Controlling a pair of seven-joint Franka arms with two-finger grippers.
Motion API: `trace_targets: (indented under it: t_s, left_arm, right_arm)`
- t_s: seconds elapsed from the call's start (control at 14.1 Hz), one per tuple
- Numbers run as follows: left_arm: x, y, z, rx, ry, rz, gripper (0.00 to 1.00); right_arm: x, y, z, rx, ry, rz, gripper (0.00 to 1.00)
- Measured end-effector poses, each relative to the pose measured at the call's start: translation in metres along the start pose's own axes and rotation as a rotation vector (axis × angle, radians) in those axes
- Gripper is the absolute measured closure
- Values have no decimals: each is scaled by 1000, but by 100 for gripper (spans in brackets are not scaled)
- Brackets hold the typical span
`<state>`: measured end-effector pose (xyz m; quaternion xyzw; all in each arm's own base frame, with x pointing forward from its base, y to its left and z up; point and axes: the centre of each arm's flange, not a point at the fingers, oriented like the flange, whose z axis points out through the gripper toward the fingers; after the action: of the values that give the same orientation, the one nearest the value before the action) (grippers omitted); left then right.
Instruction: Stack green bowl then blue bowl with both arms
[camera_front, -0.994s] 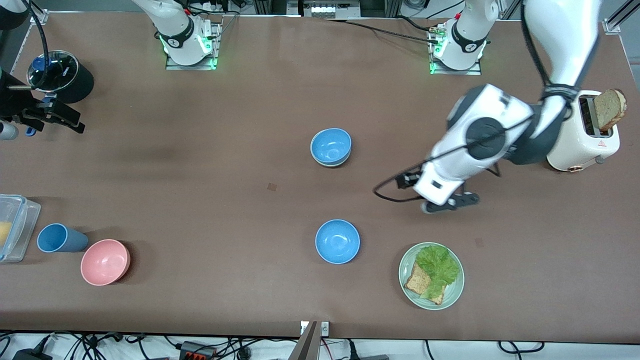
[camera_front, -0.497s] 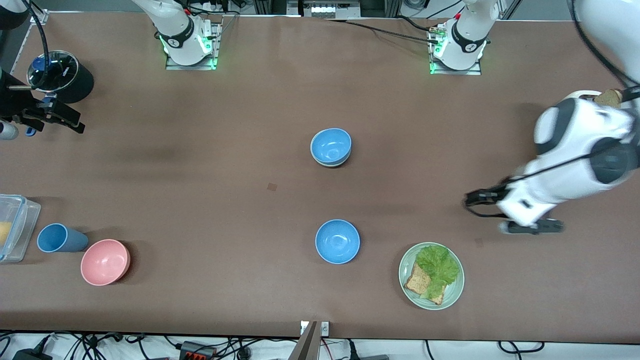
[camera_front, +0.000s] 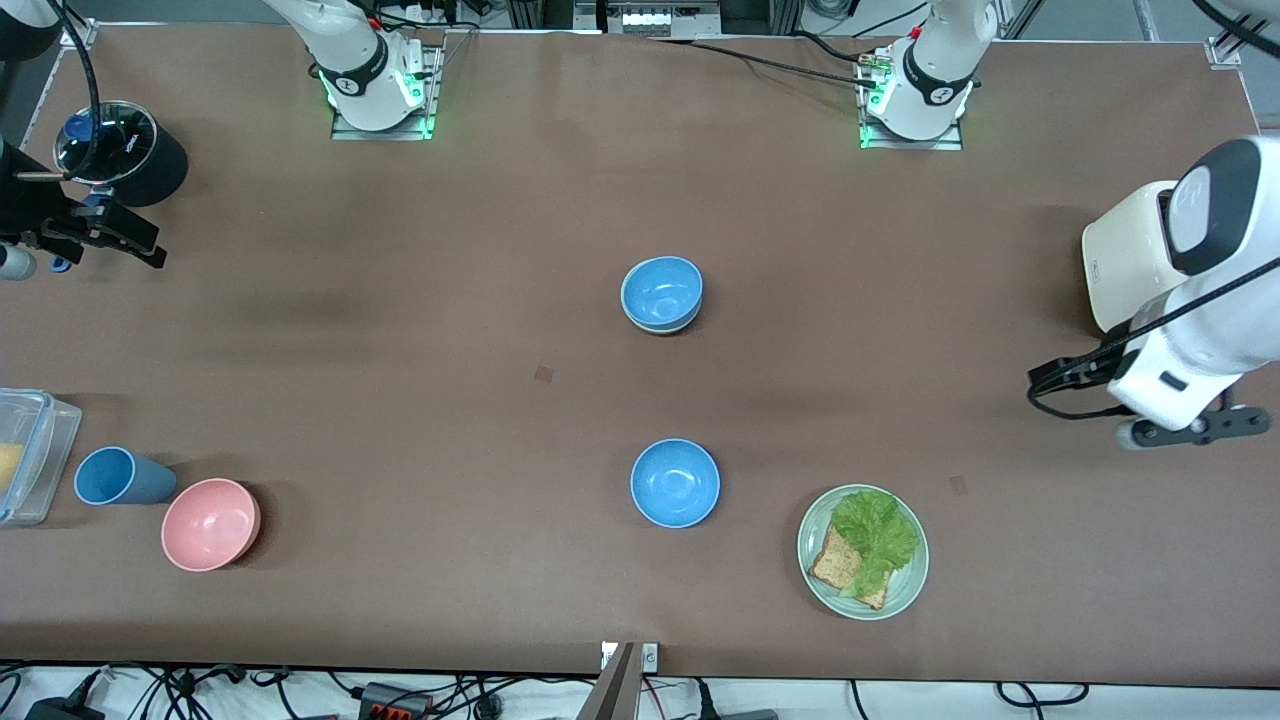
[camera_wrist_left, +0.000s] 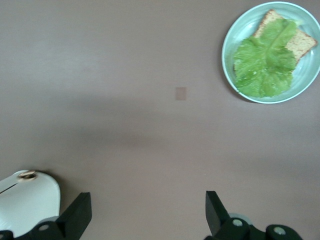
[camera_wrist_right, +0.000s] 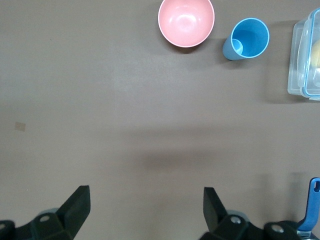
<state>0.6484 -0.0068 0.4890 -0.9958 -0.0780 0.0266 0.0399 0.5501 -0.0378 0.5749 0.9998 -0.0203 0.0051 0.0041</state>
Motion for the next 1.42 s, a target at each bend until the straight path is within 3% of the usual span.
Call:
trace_targets:
  t_s: [0.28, 0.5, 1.42]
  left_arm:
    - [-40, -11, -71, -150, 3, 26, 0]
    - [-49, -32, -81, -149, -3, 54, 0]
    - [-56, -12, -66, -144, -58, 222, 0]
  right_arm:
    - [0, 0, 0, -1, 2, 0, 0]
    - [0, 0, 0, -1, 2, 0, 0]
    - [0, 0, 0, -1, 2, -1, 0]
